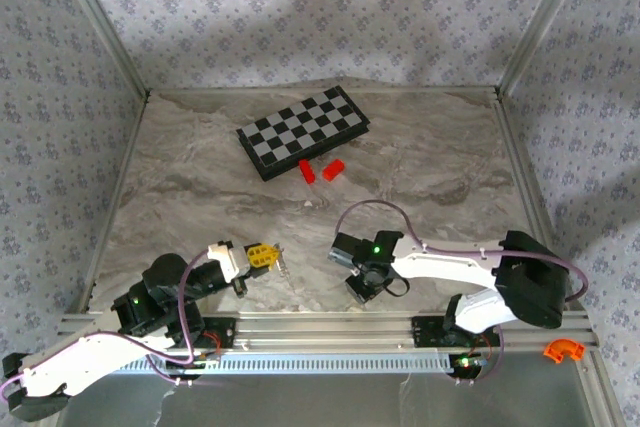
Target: Put the keys on the keyring
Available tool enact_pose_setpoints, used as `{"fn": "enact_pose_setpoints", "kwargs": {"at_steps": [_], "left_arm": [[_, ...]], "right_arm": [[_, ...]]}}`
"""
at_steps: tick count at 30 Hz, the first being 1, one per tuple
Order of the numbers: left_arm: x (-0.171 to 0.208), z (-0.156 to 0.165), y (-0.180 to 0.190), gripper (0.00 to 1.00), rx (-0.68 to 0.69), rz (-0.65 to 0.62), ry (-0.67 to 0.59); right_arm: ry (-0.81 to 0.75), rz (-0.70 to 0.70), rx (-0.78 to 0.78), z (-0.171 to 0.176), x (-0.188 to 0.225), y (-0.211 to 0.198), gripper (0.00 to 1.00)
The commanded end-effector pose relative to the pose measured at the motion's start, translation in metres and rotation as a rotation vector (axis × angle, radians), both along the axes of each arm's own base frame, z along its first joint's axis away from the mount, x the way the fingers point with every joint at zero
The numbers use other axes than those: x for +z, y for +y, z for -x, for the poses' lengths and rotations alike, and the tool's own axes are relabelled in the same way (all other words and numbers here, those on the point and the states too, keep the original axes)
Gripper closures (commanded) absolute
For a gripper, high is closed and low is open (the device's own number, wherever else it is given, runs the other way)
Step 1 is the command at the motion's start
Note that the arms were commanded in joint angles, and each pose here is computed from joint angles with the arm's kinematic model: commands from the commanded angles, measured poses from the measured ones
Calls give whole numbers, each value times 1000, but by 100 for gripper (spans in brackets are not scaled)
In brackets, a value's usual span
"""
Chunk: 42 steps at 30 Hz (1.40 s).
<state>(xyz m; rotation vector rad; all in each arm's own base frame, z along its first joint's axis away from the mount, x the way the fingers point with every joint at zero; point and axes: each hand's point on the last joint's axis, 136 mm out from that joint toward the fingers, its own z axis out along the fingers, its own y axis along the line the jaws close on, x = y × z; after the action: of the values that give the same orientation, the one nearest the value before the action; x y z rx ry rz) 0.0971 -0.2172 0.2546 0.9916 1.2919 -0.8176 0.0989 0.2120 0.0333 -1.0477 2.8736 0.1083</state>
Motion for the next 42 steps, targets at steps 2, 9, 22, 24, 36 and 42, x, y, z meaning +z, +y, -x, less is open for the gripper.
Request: {"fn": "enact_pose_setpoints", "kwargs": {"at_steps": [2, 9, 22, 24, 36, 42], "left_arm": [[15, 3, 2, 100, -8, 52, -23], [15, 3, 2, 100, -9, 51, -25], [15, 4, 2, 100, -11, 53, -27], [16, 4, 2, 100, -11, 56, -28], [16, 4, 2, 100, -12, 56, -26], [16, 4, 3, 100, -13, 57, -27]], "right_arm": [[-8, -3, -39, -3, 0, -2, 60], [10, 30, -65, -3, -6, -8, 64], [2, 67, -95, -7, -11, -15, 71], [3, 69, -99, -8, -11, -15, 72], [-11, 67, -96, -15, -14, -10, 77], [-19, 72, -86, -16, -14, -9, 81]]}}
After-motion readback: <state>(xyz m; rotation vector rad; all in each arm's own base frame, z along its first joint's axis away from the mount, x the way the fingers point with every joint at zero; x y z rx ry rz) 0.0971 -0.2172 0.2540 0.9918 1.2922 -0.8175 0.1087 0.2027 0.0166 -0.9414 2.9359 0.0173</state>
